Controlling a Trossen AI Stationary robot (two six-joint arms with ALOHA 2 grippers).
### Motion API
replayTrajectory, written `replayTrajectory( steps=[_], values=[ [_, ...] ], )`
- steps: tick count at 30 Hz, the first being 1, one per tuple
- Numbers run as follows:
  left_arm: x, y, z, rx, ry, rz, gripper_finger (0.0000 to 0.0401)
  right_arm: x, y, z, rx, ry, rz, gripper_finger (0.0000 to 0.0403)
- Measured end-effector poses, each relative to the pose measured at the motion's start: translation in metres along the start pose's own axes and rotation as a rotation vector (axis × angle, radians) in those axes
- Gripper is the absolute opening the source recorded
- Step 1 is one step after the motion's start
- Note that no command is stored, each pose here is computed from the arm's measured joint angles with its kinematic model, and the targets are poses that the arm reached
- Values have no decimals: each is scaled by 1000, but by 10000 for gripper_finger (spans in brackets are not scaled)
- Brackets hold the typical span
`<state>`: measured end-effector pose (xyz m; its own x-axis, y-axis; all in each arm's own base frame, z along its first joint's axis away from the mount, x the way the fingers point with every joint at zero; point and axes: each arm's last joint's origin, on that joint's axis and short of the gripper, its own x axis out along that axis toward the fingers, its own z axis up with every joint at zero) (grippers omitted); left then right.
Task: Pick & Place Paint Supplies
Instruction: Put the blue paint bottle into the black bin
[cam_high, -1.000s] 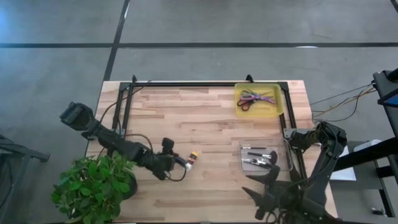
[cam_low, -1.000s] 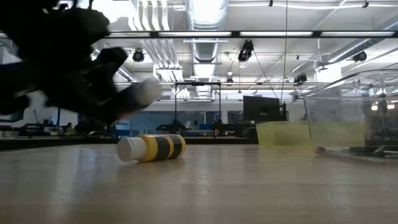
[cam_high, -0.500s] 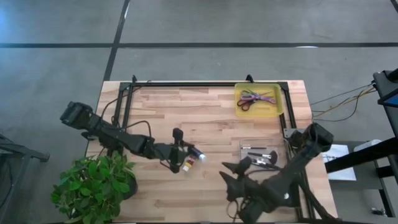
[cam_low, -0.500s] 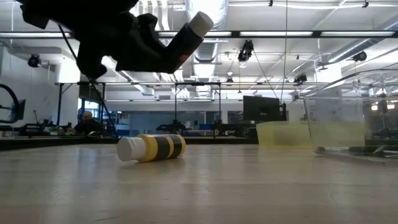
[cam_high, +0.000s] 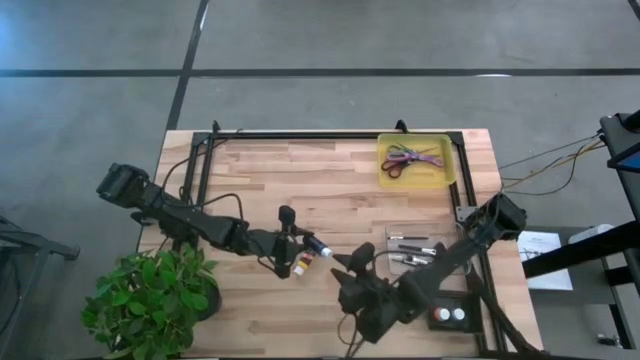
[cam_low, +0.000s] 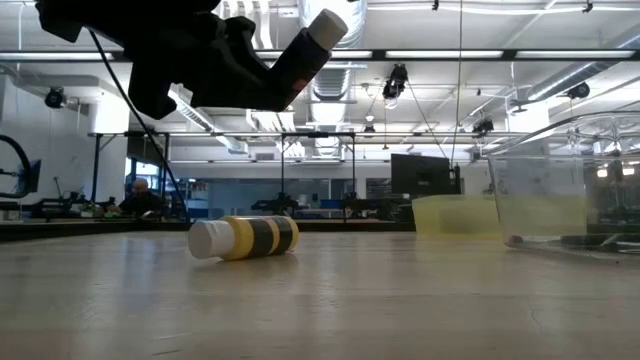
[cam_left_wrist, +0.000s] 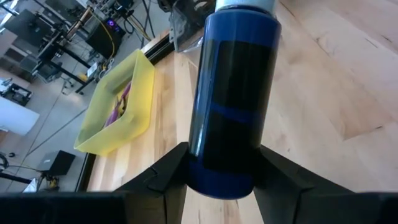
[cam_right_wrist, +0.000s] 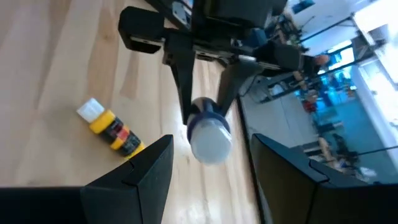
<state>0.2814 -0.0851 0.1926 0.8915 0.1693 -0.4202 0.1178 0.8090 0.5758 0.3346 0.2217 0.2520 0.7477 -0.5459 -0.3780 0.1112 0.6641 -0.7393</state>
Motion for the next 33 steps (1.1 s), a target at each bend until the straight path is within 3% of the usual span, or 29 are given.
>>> replayTrajectory(
  steps=[12,33],
  values=[
    [0,0,0,-5,-3,3,157,38,-7,-4,-20,-7,44,215],
    [0,0,0,-15,-3,3,157,40,-8,-7,-32,8,35,210]
  ],
)
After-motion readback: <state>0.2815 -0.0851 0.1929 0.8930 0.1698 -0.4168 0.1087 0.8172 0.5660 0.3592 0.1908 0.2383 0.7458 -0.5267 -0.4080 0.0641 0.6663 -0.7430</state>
